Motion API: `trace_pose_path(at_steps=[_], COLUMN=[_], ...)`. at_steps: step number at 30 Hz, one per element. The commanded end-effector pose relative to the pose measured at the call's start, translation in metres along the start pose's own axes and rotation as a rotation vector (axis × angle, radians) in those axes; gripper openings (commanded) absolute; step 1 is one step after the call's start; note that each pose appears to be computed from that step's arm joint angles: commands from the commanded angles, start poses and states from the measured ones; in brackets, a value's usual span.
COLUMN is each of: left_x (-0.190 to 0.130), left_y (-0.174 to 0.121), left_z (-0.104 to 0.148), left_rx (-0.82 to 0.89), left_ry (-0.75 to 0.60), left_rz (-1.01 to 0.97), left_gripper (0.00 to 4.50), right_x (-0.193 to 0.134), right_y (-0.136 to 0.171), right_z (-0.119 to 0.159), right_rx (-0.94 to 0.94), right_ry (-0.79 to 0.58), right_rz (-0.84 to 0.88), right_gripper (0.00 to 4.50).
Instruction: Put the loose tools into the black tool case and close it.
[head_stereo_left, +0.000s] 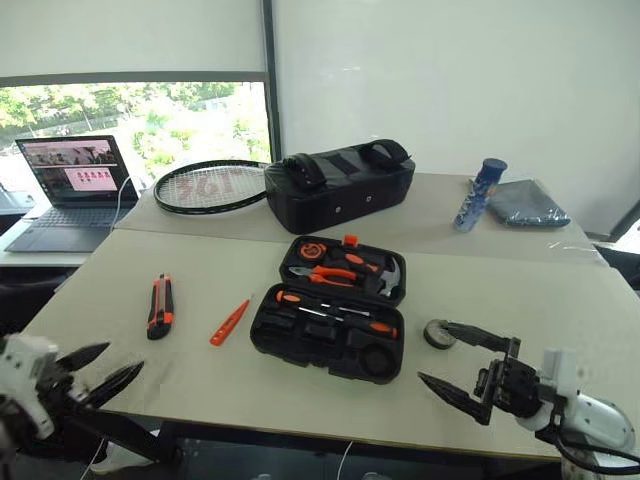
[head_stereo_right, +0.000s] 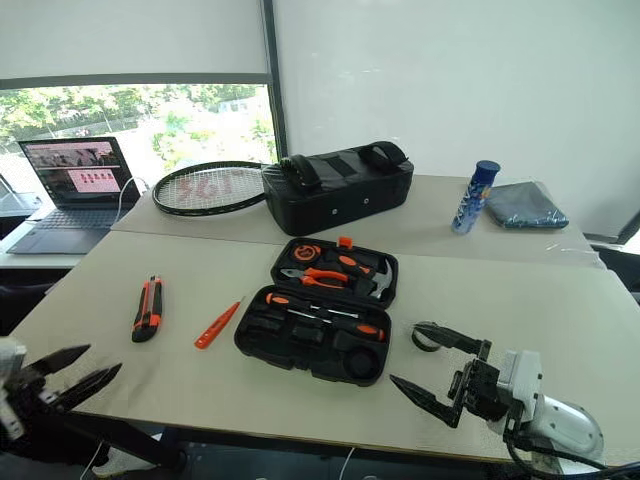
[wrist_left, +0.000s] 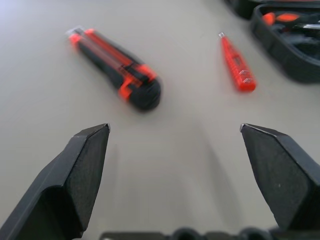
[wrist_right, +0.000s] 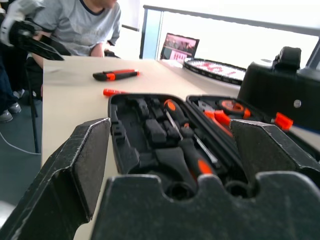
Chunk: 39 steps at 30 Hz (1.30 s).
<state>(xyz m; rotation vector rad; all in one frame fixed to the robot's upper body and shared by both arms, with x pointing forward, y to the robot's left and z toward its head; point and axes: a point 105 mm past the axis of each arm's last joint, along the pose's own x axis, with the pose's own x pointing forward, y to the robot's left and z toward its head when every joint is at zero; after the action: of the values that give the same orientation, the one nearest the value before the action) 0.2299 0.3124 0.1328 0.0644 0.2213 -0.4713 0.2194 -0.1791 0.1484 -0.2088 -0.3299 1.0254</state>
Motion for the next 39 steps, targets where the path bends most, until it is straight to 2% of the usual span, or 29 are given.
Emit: trace_pose_path(at_steps=[1, 6, 14, 19, 21, 23, 28, 31, 32, 37, 39], left_x=[0.032, 0.075, 0.12, 0.141, 0.143, 0.143, 0.142, 0.143, 0.144, 0.139, 0.136], left_y=[-0.018, -0.019, -0.026, -0.033, -0.033, -0.032, -0.031, -0.03, -0.03, -0.015, -0.018], left_z=[0.019, 0.011, 0.005, 0.001, -0.003, -0.01, -0.019, -0.016, -0.009, 0.013, 0.038], left_rx=[0.011, 0.027, 0.056, 0.068, 0.075, 0.076, 0.04, 0.033, 0.035, 0.063, 0.097], left_ry=[0.066, 0.276, 0.384, 0.413, 0.439, 0.472, 0.493, 0.459, 0.415, 0.283, 0.139], left_rz=[-0.072, -0.053, -0.073, -0.091, -0.087, -0.084, -0.098, -0.12, -0.135, -0.139, -0.219], left_gripper=[4.5, 4.5, 4.5, 4.5, 3.95, 3.6, 1.74, 0.57, 0.43, 0.42, 0.42], right_x=[0.009, 0.021, 0.028, 0.04, 0.045, 0.049, 0.054, 0.054, 0.053, 0.05, 0.047], right_y=[0.001, 0.004, 0.012, 0.008, 0.006, 0.002, -0.005, -0.005, -0.005, -0.003, -0.003], right_z=[0.016, 0.021, 0.019, 0.028, 0.034, 0.037, 0.043, 0.042, 0.041, 0.039, 0.038], right_rx=[-0.048, -0.035, -0.006, 0.033, 0.039, 0.041, 0.056, 0.058, 0.058, 0.06, 0.059], right_ry=[-0.049, -0.073, -0.024, 0.02, 0.038, 0.063, 0.08, 0.09, 0.095, 0.108, 0.116], right_rz=[0.033, 0.054, 0.107, 0.117, 0.14, 0.152, 0.151, 0.161, 0.162, 0.16, 0.155], right_gripper=[4.47, 4.47, 4.47, 4.47, 4.5, 4.5, 4.5, 4.5, 4.5, 4.5, 4.5])
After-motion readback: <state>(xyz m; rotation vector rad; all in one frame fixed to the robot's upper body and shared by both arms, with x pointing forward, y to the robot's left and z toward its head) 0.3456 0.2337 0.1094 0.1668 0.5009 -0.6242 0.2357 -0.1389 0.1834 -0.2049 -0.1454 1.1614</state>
